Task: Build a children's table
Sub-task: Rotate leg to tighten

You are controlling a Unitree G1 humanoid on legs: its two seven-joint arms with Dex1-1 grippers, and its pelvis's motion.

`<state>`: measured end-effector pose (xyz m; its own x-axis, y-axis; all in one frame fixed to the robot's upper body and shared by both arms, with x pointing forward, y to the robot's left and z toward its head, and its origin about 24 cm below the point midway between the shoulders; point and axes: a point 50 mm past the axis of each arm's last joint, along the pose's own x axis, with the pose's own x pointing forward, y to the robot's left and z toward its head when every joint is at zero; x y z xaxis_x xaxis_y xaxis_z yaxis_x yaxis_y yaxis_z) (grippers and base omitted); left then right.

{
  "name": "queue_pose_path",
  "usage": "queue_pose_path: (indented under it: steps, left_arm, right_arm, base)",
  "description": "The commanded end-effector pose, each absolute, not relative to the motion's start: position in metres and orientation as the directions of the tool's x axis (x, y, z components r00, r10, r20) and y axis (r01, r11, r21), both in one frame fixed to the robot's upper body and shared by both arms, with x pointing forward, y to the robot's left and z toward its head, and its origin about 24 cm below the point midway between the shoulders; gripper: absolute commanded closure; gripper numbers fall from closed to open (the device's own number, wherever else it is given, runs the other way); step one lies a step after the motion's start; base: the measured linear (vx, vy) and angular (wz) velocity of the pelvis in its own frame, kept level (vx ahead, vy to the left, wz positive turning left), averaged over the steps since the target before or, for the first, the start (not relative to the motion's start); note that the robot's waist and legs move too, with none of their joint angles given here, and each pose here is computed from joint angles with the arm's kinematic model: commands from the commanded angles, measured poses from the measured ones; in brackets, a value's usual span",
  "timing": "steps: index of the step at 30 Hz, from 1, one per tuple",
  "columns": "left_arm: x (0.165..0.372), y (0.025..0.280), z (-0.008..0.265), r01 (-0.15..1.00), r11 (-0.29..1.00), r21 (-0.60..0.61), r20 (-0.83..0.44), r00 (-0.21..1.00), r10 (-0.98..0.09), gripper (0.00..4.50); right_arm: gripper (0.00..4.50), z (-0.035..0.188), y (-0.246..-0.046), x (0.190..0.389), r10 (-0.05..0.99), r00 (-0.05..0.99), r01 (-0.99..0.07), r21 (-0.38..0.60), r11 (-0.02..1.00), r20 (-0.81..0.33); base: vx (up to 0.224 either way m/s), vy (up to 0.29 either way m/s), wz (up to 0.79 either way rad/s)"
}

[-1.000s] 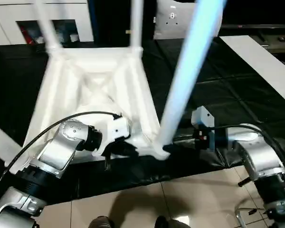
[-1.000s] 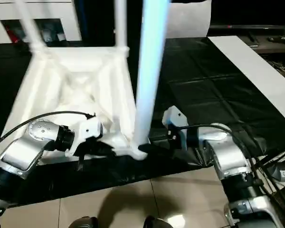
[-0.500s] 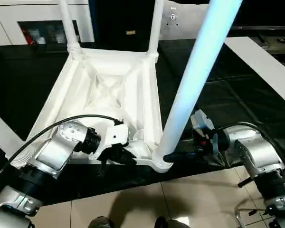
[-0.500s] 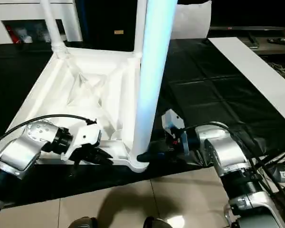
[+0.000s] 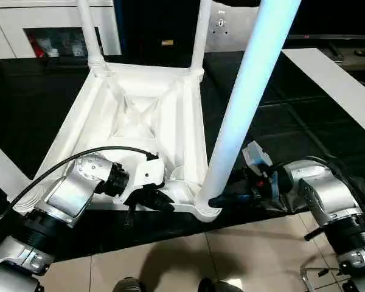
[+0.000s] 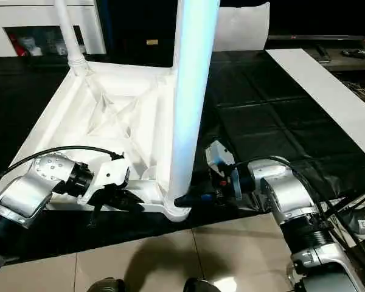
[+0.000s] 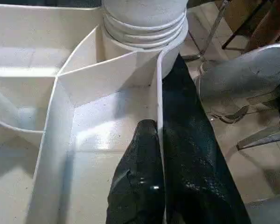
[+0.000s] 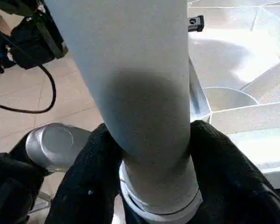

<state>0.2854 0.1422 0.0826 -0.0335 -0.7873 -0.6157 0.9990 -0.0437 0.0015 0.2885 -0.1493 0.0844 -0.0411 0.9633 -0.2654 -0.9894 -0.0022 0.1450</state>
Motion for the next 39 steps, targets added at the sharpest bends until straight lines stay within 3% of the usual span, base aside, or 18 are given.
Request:
queue_pose_path:
  steps: [1,4,5,6,8,10,14,19,22,24,26,28,30,33,34,36,39]
  left_arm:
    - [0.284,0.129,0.087,0.997,-0.074,-0.004,-0.591,-0.062,-0.804,4.5]
    - [0.29,0.124,0.087,0.998,0.065,0.006,-0.56,0.058,-0.826,4.5]
    - [0.294,0.12,0.087,0.991,0.131,0.015,-0.547,0.118,-0.829,4.5]
    - [0.294,0.12,0.088,0.99,0.14,0.017,-0.545,0.126,-0.829,4.5]
    - [0.298,0.111,0.09,0.969,0.244,0.023,-0.508,0.222,-0.833,4.5]
    - [0.299,0.109,0.09,0.964,0.264,0.023,-0.501,0.239,-0.832,4.5]
    - [0.31,0.094,0.095,0.886,0.461,0.041,-0.453,0.428,-0.782,4.5]
    - [0.316,0.079,0.098,0.815,0.576,0.056,-0.412,0.545,-0.73,4.5]
    - [0.315,0.075,0.098,0.811,0.583,0.057,-0.409,0.551,-0.727,4.5]
    - [0.314,0.076,0.098,0.814,0.576,0.075,-0.421,0.549,-0.722,4.5]
    - [0.314,0.078,0.098,0.821,0.563,0.091,-0.422,0.544,-0.725,4.5]
    - [0.312,0.081,0.097,0.834,0.543,0.096,-0.431,0.527,-0.733,4.5]
    - [0.311,0.082,0.097,0.844,0.526,0.103,-0.432,0.514,-0.741,4.5]
    - [0.309,0.086,0.096,0.854,0.511,0.1,-0.444,0.498,-0.745,4.5]
    - [0.307,0.092,0.095,0.873,0.476,0.104,-0.455,0.468,-0.758,4.5]
    - [0.306,0.094,0.094,0.886,0.45,0.108,-0.464,0.445,-0.766,4.5]
    - [0.303,0.097,0.092,0.911,0.394,0.12,-0.476,0.402,-0.782,4.5]
  right_arm:
    - [2.54,0.087,-0.142,0.285,0.981,-0.045,-0.984,0.177,-0.011,-0.187]
    - [2.54,0.083,-0.132,0.288,0.981,0.069,-0.97,0.216,0.108,-0.179]
    - [2.54,0.08,-0.125,0.291,0.969,0.151,-0.963,0.194,0.188,-0.194]
    - [2.54,0.079,-0.124,0.291,0.967,0.163,-0.961,0.191,0.201,-0.196]
    - [2.54,0.075,-0.11,0.298,0.931,0.313,-0.917,0.195,0.348,-0.189]
    - [2.54,0.075,-0.107,0.299,0.924,0.334,-0.908,0.199,0.368,-0.185]
    - [2.54,0.072,-0.083,0.312,0.814,0.538,-0.8,0.173,0.575,-0.217]
    - [2.56,0.072,-0.067,0.322,0.698,0.68,-0.668,0.203,0.716,-0.226]
    - [2.56,0.074,-0.063,0.321,0.693,0.693,-0.667,0.188,0.721,-0.197]
    - [2.01,0.074,-0.064,0.32,0.69,0.701,-0.667,0.178,0.723,-0.179]
    - [1.78,0.075,-0.066,0.319,0.688,0.705,-0.666,0.176,0.725,-0.17]
    - [1.78,0.076,-0.071,0.319,0.687,0.709,-0.664,0.178,0.727,-0.16]
    - [1.41,0.077,-0.073,0.318,0.689,0.708,-0.667,0.174,0.724,-0.153]
    - [1.28,0.077,-0.08,0.318,0.681,0.716,-0.658,0.177,0.732,-0.153]
    - [1.28,0.078,-0.09,0.316,0.697,0.701,-0.677,0.168,0.717,-0.149]
    - [1.0,0.079,-0.096,0.315,0.72,0.678,-0.704,0.154,0.694,-0.148]
    - [0.91,0.081,-0.103,0.312,0.758,0.635,-0.747,0.128,0.652,-0.15]
  base:
    - [0.0,0.0,0.0]
    - [0.0,0.0,0.0]
    - [0.0,0.0,0.0]
    - [0.0,0.0,0.0]
    - [0.0,0.0,0.0]
    - [0.0,0.0,0.0]
    - [0.0,0.0,0.0]
    - [0.0,0.0,0.0]
    - [0.0,0.0,0.0]
    - [0.0,0.0,0.0]
    - [0.0,0.0,0.0]
    - [0.0,0.0,0.0]
    - [0.0,0.0,0.0]
    - [0.0,0.0,0.0]
    - [0.0,0.0,0.0]
    - [0.0,0.0,0.0]
    - [0.0,0.0,0.0]
